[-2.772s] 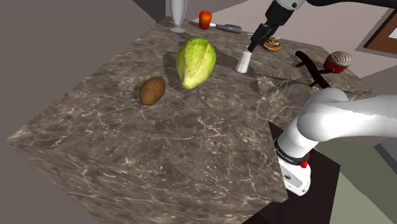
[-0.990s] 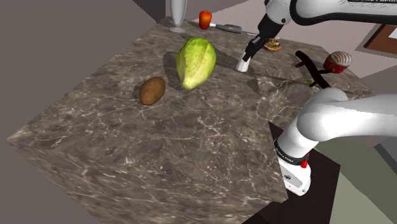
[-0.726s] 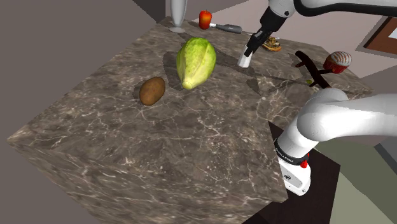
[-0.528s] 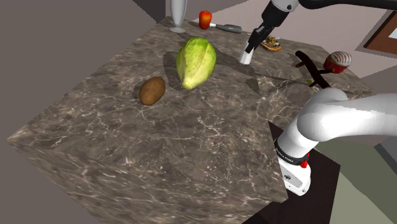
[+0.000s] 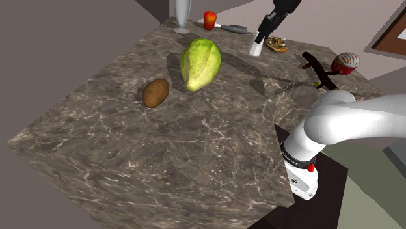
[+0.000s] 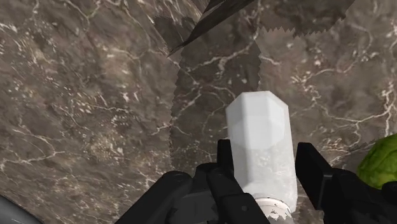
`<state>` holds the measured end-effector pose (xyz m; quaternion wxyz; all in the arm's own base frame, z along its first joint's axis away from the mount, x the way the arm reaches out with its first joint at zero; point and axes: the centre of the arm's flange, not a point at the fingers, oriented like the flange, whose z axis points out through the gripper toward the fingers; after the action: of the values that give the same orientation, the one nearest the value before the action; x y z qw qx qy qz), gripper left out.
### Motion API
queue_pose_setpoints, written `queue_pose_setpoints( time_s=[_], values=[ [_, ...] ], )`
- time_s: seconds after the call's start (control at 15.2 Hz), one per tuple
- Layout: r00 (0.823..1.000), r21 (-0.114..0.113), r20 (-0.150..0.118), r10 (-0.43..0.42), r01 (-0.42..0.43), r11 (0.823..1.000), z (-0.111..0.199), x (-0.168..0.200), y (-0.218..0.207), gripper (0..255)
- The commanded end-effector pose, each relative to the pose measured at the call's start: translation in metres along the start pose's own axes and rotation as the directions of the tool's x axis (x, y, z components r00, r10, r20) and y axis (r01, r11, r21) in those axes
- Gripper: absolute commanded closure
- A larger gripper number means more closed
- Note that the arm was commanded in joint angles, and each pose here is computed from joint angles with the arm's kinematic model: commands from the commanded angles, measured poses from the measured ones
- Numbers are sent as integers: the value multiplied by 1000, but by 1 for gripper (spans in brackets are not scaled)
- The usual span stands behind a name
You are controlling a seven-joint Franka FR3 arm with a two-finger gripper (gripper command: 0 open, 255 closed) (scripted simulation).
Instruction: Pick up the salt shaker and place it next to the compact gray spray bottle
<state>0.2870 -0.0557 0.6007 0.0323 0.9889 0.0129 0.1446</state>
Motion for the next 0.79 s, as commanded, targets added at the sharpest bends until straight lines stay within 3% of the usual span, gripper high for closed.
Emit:
queue_pose_setpoints(
  time_s=[0.0, 0.73],
  values=[
    [1000, 0, 0, 0, 0, 1000, -11, 4, 2, 255],
    [1000, 0, 0, 0, 0, 1000, -66, 20, 5, 255]
  ],
)
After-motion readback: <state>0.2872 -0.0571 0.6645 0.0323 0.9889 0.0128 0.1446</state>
